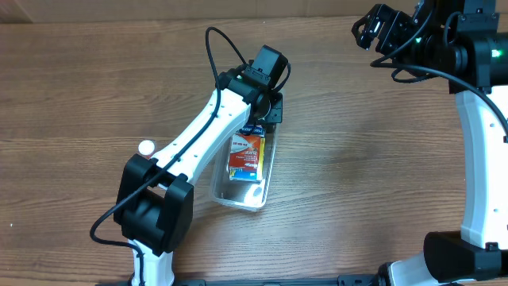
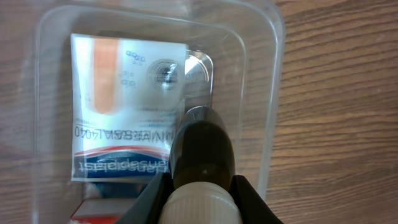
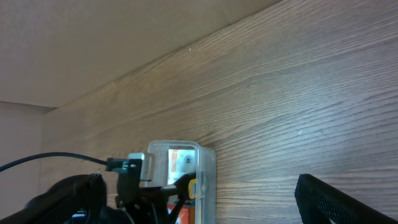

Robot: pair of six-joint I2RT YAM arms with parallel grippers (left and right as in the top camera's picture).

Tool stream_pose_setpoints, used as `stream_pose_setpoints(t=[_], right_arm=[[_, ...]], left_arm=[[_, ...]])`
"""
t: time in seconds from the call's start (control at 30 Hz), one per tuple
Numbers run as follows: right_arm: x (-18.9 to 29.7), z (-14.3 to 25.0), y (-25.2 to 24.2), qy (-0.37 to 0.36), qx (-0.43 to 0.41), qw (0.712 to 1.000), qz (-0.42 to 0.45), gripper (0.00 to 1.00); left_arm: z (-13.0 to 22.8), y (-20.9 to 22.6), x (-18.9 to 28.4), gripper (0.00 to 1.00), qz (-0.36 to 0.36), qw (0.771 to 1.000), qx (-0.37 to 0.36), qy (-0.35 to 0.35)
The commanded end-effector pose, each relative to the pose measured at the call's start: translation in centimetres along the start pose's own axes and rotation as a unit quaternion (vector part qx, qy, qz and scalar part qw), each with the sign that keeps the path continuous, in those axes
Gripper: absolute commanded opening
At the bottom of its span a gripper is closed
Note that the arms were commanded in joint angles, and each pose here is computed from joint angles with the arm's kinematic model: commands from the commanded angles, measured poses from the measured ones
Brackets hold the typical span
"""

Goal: Pack container
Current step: 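Carry the syrup bottle into the container and release it upright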

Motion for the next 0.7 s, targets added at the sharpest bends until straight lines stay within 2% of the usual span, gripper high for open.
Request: stream_pose_setpoints(t=[0.0, 0.07, 0.2, 0.27, 0.33, 0.43, 0.5, 0.53, 0.63, 0.67], right_arm=[[0.7, -0.3, 0.2, -0.011, 0.001, 1.0, -0.006, 1.0], [0.7, -0.3, 0.2, -0.011, 0.001, 1.0, -0.006, 1.0], [0.7, -0.3, 0.2, -0.011, 0.001, 1.0, -0.006, 1.0], [0.7, -0.3, 0.2, -0.011, 0.001, 1.0, -0.006, 1.0], [0.7, -0.3, 0.2, -0.011, 0.001, 1.0, -0.006, 1.0], [0.7, -0.3, 0.2, -0.011, 0.001, 1.0, -0.006, 1.0], [0.7, -0.3, 0.2, -0.011, 0.001, 1.0, -0.006, 1.0], [0.7, -0.3, 0.2, -0.011, 0.001, 1.0, -0.006, 1.0], [0.7, -0.3, 0.2, -0.011, 0.001, 1.0, -0.006, 1.0], [0.7, -0.3, 0.2, -0.011, 0.001, 1.0, -0.006, 1.0]], left_arm=[[1.7, 3.5, -3.4, 0.04, -0.106, 0.994, 0.001, 0.034], [1.2, 4.1, -2.5, 0.05, -0.132, 0.991, -0.002, 0.021], [0.4, 2.0, -1.6, 0.17, -0.07, 0.997, 0.0, 0.016], [0.2, 1.7, -1.5, 0.3, -0.061, 0.998, 0.0, 0.013], [-0.6, 1.0, -0.1, 0.48, -0.044, 0.999, -0.007, 0.01], [-3.0, 0.4, 5.1, 0.64, -0.03, 1.0, -0.006, -0.009], [-4.4, 0.3, 9.4, 0.8, -0.007, 1.0, 0.0, -0.019], [-5.2, 1.6, 13.4, 0.79, -0.011, 1.0, -0.007, -0.026], [-5.7, 6.4, 18.2, 0.84, -0.038, 0.997, 0.065, -0.021], [-6.0, 7.6, 18.9, 0.8, -0.035, 0.996, 0.076, -0.018]])
Point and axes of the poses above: each gripper's point midway between its finger pads, its own x axis back along the fingers, its own y axis along the line the jaws close on, z = x × y, the point moved 5 cm from there along x, back along the fingers, and after that the axes turned 10 degrees about x, right-handed, at the moved point
